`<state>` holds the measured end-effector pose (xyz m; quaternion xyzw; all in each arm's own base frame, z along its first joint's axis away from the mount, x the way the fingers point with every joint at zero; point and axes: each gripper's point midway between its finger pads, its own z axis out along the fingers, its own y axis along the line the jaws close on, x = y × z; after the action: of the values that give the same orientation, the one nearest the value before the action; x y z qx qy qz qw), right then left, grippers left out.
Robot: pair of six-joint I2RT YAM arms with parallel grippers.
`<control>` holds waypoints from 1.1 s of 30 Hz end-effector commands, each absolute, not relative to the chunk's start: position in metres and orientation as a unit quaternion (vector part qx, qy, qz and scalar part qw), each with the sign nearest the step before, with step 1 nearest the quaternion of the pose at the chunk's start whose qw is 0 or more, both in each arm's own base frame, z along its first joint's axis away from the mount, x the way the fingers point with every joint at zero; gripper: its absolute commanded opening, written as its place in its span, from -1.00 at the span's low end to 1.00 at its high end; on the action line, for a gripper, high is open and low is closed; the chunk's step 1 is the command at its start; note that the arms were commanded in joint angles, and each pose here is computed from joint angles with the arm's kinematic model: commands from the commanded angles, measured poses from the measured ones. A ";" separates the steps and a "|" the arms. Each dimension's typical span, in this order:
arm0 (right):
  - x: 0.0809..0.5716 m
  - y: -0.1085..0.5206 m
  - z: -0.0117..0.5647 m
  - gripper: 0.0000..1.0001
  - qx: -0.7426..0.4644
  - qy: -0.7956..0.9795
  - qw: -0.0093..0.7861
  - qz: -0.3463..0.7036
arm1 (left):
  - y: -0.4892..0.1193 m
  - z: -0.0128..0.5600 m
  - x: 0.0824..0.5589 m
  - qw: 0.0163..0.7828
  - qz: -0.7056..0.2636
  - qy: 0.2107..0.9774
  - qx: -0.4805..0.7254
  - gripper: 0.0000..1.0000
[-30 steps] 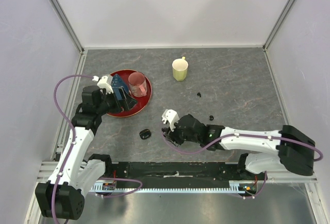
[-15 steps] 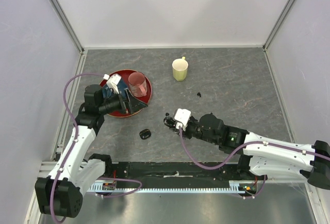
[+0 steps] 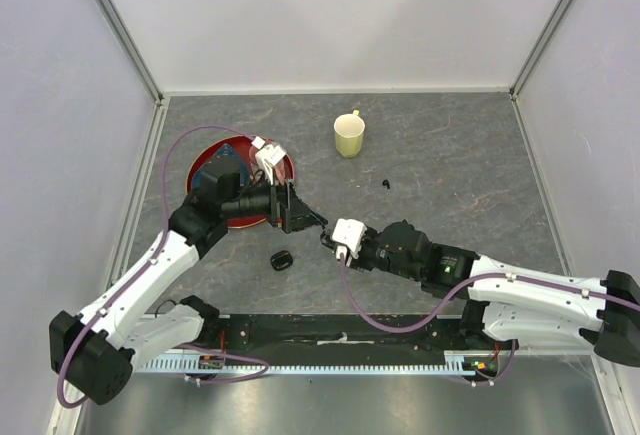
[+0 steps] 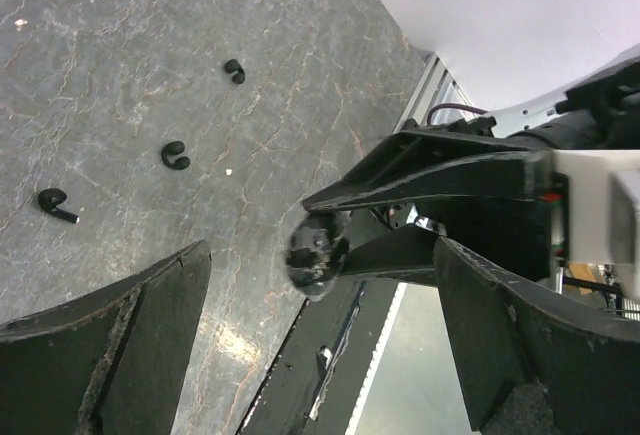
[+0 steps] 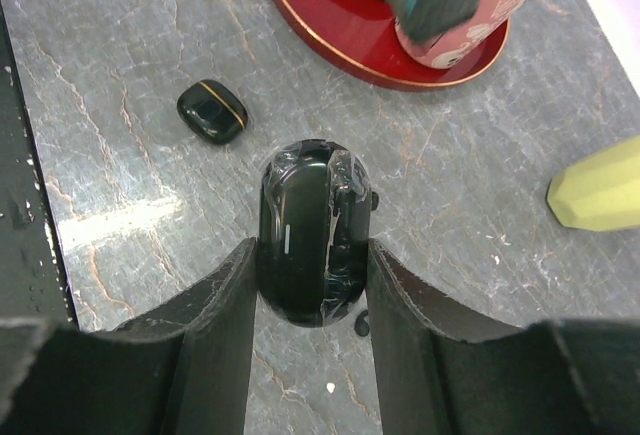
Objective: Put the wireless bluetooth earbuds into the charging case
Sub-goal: Pick up the charging case at the center of the board.
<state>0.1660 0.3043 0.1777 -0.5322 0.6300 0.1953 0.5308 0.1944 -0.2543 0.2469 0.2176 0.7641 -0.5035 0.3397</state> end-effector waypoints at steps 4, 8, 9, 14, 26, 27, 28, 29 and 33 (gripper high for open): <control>0.169 0.300 0.224 -1.00 -0.499 0.602 0.588 0.208 | -0.268 0.229 0.197 0.312 -0.494 0.786 0.201 0.91; 0.174 0.293 0.226 -1.00 -0.483 0.609 0.597 0.198 | -0.277 0.225 0.193 0.298 -0.497 0.789 0.204 0.86; 0.174 0.291 0.224 -1.00 -0.481 0.612 0.597 0.196 | -0.279 0.225 0.192 0.296 -0.498 0.788 0.206 0.86; 0.171 0.290 0.225 -1.00 -0.475 0.608 0.601 0.208 | -0.283 0.224 0.183 0.288 -0.505 0.786 0.209 0.86; 0.169 0.286 0.222 -1.00 -0.461 0.613 0.604 0.217 | -0.296 0.231 0.182 0.277 -0.524 0.776 0.213 0.86; 0.169 0.287 0.221 -1.00 -0.461 0.613 0.604 0.216 | -0.299 0.229 0.182 0.273 -0.525 0.777 0.215 0.84; 0.170 0.288 0.218 -1.00 -0.462 0.614 0.603 0.214 | -0.300 0.229 0.182 0.270 -0.527 0.776 0.218 0.83; 0.171 0.289 0.220 -1.00 -0.462 0.611 0.605 0.215 | -0.301 0.229 0.181 0.268 -0.528 0.775 0.219 0.81; 0.174 0.293 0.223 -1.00 -0.462 0.610 0.608 0.211 | -0.305 0.223 0.180 0.263 -0.532 0.775 0.218 0.71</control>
<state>0.1682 0.2863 0.2034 -0.4829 0.6224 0.2033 0.5814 0.1815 -0.2953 0.2086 0.2155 0.7933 -0.5070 0.2591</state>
